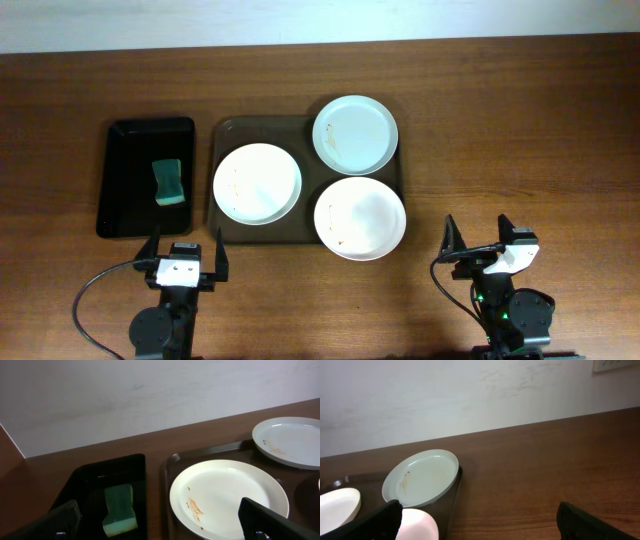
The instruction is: Clean dirty plates on tray and stack at the side
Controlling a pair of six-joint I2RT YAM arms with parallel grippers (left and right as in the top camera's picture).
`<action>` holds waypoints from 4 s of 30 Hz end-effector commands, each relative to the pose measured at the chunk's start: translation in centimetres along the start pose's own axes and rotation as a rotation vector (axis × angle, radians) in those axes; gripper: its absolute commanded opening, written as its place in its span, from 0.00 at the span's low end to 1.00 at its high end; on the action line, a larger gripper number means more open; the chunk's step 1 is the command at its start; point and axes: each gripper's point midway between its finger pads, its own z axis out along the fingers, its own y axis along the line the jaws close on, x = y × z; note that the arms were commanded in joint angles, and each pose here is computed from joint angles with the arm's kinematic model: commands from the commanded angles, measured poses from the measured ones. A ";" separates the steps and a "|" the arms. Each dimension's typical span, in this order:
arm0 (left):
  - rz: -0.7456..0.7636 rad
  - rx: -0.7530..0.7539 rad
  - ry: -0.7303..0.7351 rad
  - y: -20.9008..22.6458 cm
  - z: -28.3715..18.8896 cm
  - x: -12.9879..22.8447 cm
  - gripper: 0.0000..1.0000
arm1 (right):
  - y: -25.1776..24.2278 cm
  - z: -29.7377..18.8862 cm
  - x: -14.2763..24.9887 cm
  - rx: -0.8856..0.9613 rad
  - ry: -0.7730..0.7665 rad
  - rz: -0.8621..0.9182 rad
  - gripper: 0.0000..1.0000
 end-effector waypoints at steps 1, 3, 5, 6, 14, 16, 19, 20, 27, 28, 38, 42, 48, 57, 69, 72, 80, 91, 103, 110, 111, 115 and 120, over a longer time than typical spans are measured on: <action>0.017 -0.010 0.003 0.1 0.0 0.2 0.99 | 0.1 0.0 0.2 -0.005 0.002 -0.004 0.98; 0.017 -0.010 0.004 0.1 0.0 0.2 0.99 | -0.4 0.0 0.1 0.022 -0.003 -0.004 0.98; 0.017 -0.013 -0.008 0.2 0.0 -0.1 0.99 | -0.4 0.0 0.1 0.022 -0.003 -0.004 0.98; 0.017 -0.012 -0.006 0.2 0.0 -0.1 0.99 | -0.4 0.0 0.1 0.022 -0.003 -0.004 0.98; 0.017 -0.010 -0.017 0.1 0.0 -0.3 0.99 | 0.2 0.0 0.1 -0.013 -0.001 -0.004 0.98; 0.021 0.006 -0.058 -0.1 -0.1 -1.3 0.99 | 1.2 0.0 0.0 -0.068 -0.005 -0.005 0.98; 0.020 0.012 -0.062 -0.1 -0.2 -1.7 0.99 | 2.3 -0.4 -2.0 -0.120 -0.058 -0.034 0.98; 0.020 0.013 -0.060 -0.1 -0.3 -2.1 0.99 | 2.8 -0.6 -2.7 -0.142 -0.070 -0.056 0.98; 0.010 0.009 -0.078 1.5 -2.4 -10.8 0.99 | 6.9 -3.1 -11.1 -0.284 -0.117 -0.080 0.98; 0.009 0.017 -0.058 1.7 -2.2 -12.1 0.99 | 7.4 -3.0 -12.8 -0.296 -0.088 -0.077 0.98; -0.084 0.257 0.530 0.2 5.0 -13.4 0.99 | 17.6 8.1 -14.5 -0.647 0.531 0.040 0.98; -0.129 0.315 0.768 0.8 8.6 -10.8 0.99 | 24.1 13.4 -6.8 -0.741 0.767 0.018 0.98; -0.173 0.307 0.918 1.5 11.5 -5.4 0.99 | 31.2 17.1 4.8 -0.878 0.932 0.054 0.95; -0.354 -0.030 1.030 8.6 14.3 0.8 0.92 | 27.8 19.3 11.9 -0.181 0.926 -0.041 0.58; -0.359 -0.025 1.059 8.4 14.9 2.4 0.89 | 27.3 19.0 19.0 -0.155 1.055 -0.009 0.23; -0.386 -0.031 1.092 8.1 14.2 2.7 0.89 | 27.4 18.7 19.7 -0.156 1.081 0.020 0.09; -0.424 -0.109 1.210 8.0 14.0 8.0 0.77 | 27.6 18.5 19.8 -0.167 1.092 0.025 0.04; -0.383 -0.107 1.244 6.9 17.4 14.4 0.45 | 27.6 18.6 19.7 -0.168 1.089 0.025 0.04; -0.355 -0.111 1.268 6.5 17.4 14.8 0.01 | 27.6 18.5 19.7 -0.170 1.091 0.027 0.04; -0.244 -0.124 1.003 9.7 16.9 1.1 0.01 | 27.8 18.4 19.8 -0.180 1.097 0.032 0.04; -0.214 -0.133 1.005 10.0 16.8 1.0 0.01 | 27.9 18.4 19.8 -0.183 1.099 0.033 0.04; -0.206 -0.139 1.021 10.0 16.5 1.8 0.01 | 27.9 18.4 19.8 -0.184 1.099 0.034 0.04; -0.373 0.195 1.002 3.1 16.6 0.9 0.01 | 28.9 18.2 19.6 -0.251 1.125 0.081 0.04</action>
